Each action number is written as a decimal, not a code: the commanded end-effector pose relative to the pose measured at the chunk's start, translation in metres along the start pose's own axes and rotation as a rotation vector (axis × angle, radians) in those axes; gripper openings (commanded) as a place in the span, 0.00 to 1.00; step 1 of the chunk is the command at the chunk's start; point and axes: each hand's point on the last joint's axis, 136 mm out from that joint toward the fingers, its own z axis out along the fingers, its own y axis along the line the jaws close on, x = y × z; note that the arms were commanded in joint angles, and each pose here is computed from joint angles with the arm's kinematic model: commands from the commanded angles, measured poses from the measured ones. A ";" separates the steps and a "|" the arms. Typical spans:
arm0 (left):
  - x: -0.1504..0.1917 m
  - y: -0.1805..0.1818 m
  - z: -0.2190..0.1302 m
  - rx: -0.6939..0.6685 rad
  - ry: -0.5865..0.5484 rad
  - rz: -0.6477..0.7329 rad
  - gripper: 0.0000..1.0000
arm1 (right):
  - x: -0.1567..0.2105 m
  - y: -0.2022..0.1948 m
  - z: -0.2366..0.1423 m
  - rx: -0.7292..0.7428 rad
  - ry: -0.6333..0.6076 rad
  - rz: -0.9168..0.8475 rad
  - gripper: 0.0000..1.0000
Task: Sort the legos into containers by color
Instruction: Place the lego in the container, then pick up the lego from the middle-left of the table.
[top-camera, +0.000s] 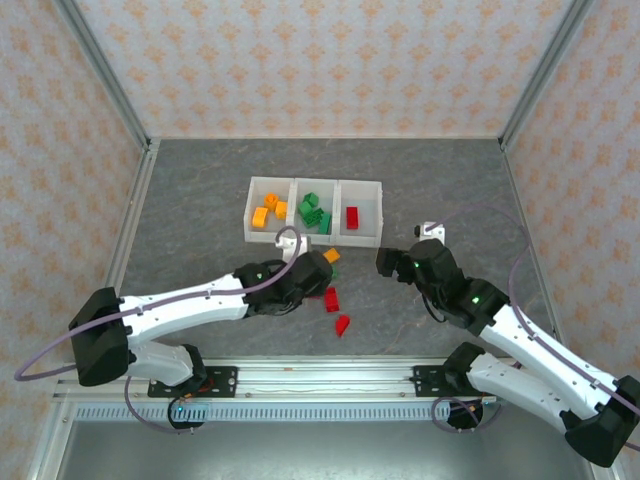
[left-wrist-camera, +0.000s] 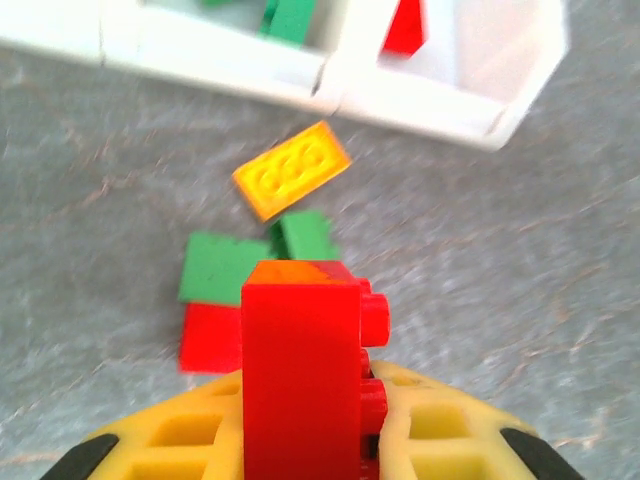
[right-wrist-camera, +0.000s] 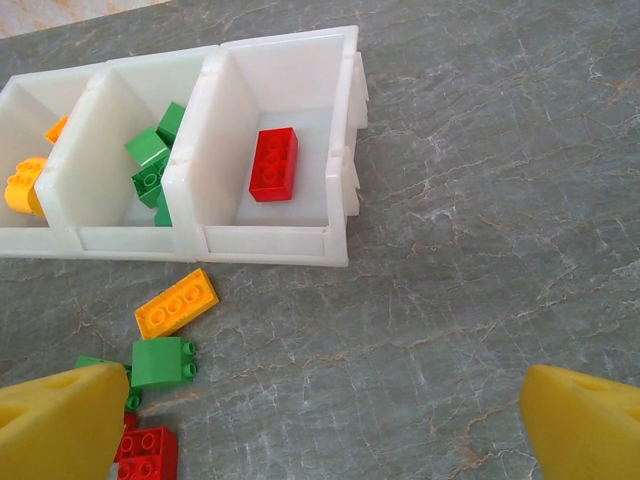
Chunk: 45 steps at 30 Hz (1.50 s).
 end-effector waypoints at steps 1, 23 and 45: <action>-0.034 -0.007 -0.001 -0.050 -0.070 0.074 0.16 | -0.006 -0.008 -0.003 0.033 -0.039 0.021 1.00; -0.124 -0.102 0.177 -0.058 0.060 0.225 0.20 | -0.027 -0.020 -0.026 0.047 -0.157 0.089 1.00; -0.130 -0.076 0.107 -0.002 -0.008 0.221 0.80 | -0.023 -0.018 -0.021 0.044 -0.141 0.078 1.00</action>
